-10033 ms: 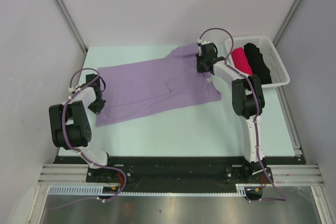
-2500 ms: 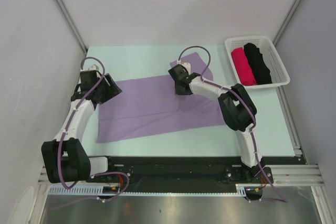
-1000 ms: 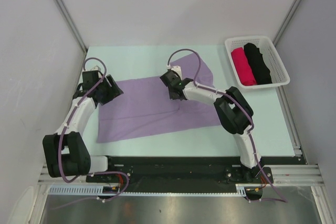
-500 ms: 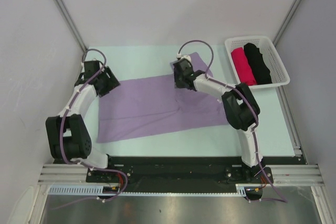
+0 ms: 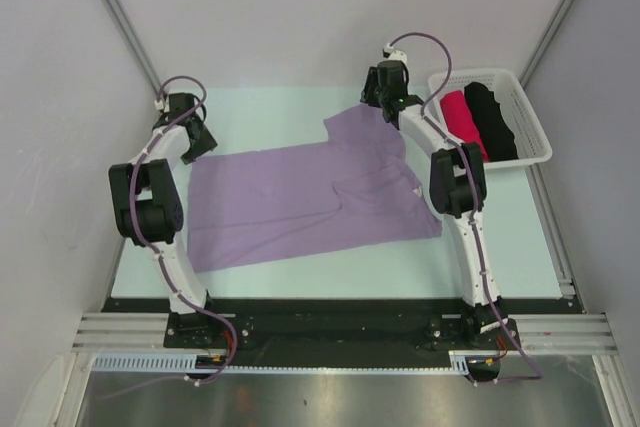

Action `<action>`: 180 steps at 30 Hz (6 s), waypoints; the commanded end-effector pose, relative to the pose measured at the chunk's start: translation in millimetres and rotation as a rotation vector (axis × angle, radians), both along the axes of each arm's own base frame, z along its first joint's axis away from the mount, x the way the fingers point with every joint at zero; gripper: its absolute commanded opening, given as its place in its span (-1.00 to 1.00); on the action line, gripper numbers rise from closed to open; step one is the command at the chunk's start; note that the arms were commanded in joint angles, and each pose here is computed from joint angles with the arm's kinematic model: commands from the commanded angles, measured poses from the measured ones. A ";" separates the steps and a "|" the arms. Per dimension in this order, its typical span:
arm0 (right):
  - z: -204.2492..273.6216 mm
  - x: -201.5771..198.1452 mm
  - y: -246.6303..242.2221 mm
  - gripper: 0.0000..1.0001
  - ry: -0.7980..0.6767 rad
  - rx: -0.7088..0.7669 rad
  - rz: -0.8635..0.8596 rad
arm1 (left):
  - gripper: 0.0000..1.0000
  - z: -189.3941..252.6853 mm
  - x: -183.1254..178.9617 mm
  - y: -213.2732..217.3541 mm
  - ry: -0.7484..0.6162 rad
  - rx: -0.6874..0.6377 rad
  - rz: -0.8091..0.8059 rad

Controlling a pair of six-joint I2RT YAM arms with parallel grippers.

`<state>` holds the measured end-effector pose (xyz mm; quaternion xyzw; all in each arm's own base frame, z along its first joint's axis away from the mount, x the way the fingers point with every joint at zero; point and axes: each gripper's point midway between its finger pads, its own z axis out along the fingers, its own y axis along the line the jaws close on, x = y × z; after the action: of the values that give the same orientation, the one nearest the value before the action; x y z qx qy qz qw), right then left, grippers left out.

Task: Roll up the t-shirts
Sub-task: Fold the T-shirt at the center of the board.

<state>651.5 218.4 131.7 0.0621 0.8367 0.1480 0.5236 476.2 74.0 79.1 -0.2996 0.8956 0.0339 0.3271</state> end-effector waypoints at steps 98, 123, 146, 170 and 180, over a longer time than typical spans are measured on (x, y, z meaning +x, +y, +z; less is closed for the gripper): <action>44.3 -27.3 -68.0 -1.00 -0.005 -0.203 -0.061 | -1.00 29.9 11.9 44.4 -0.055 0.044 0.093; -14.5 -247.5 -81.0 -1.00 0.341 -0.165 -0.090 | -1.00 -6.3 -160.7 31.6 0.093 0.011 0.297; 15.5 -277.5 -85.9 -1.00 0.301 -0.164 -0.103 | -1.00 -7.5 -169.7 41.4 0.081 -0.030 0.344; -15.8 -309.2 -96.8 -0.94 0.370 -0.138 -0.105 | -0.55 -10.8 -186.2 34.6 0.070 -0.044 0.345; 24.9 -290.1 -59.7 0.16 0.216 -0.136 0.009 | 0.39 30.3 -160.9 -8.2 -0.118 -0.124 0.134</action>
<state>335.8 134.6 122.5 0.0630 0.9219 0.0619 0.3773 298.2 90.8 93.6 -0.4289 0.8431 0.0316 0.3229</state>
